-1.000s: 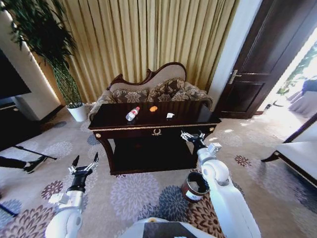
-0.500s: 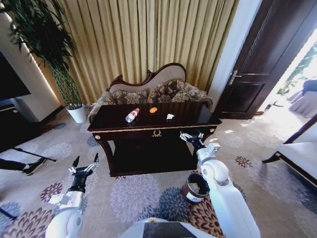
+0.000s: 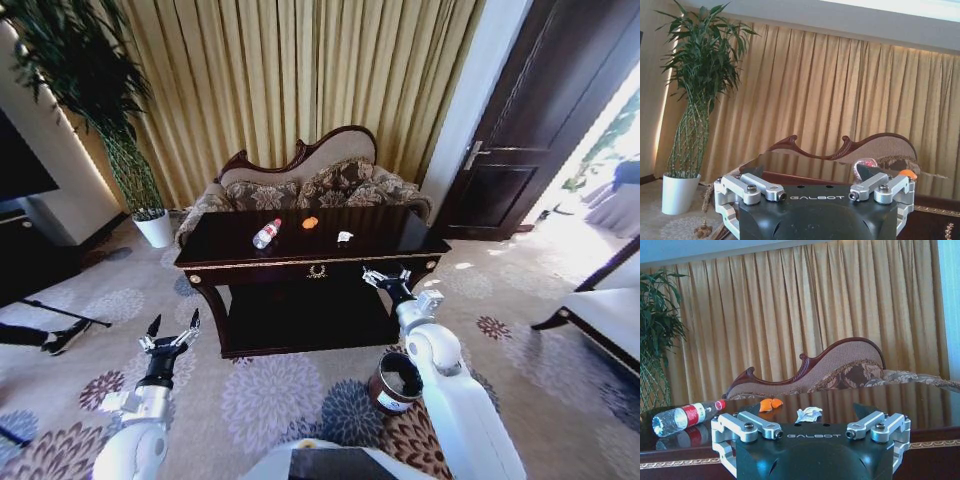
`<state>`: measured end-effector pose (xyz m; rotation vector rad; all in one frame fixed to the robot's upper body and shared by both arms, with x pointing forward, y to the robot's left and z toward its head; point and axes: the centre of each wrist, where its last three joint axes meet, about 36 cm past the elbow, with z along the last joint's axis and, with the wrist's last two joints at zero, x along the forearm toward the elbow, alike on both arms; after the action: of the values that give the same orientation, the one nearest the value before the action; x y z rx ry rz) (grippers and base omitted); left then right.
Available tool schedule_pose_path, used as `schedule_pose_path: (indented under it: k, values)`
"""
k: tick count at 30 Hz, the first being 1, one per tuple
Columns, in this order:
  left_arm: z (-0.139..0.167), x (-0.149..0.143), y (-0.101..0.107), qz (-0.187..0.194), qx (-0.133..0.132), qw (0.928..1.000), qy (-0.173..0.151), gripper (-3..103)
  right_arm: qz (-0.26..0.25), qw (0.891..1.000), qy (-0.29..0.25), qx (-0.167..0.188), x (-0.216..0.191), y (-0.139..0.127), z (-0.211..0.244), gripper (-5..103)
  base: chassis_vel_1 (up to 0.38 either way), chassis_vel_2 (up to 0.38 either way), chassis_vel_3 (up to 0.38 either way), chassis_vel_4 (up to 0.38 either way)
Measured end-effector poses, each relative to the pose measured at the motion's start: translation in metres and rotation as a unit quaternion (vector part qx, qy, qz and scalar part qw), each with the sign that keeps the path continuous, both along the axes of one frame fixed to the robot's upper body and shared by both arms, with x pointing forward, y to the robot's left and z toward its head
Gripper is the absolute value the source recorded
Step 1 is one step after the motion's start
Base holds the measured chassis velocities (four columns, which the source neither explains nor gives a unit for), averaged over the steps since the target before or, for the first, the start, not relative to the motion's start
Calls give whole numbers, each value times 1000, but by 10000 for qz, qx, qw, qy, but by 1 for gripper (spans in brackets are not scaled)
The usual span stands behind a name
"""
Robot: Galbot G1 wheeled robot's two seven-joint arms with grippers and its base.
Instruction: Move to the front of the table and place the trash on the table into the trash bin.
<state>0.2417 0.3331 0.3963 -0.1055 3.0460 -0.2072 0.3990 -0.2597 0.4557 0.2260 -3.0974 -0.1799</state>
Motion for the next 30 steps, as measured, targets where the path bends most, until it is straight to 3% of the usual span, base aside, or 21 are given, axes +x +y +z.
schedule_pose_path:
  k: [30]
  values:
    - [-4, -3, 0, -22, 0, 10000, -2, 100, 43, 10000, 8, -47, -2, 1, -3, 100, -52, 44, 47, -48]
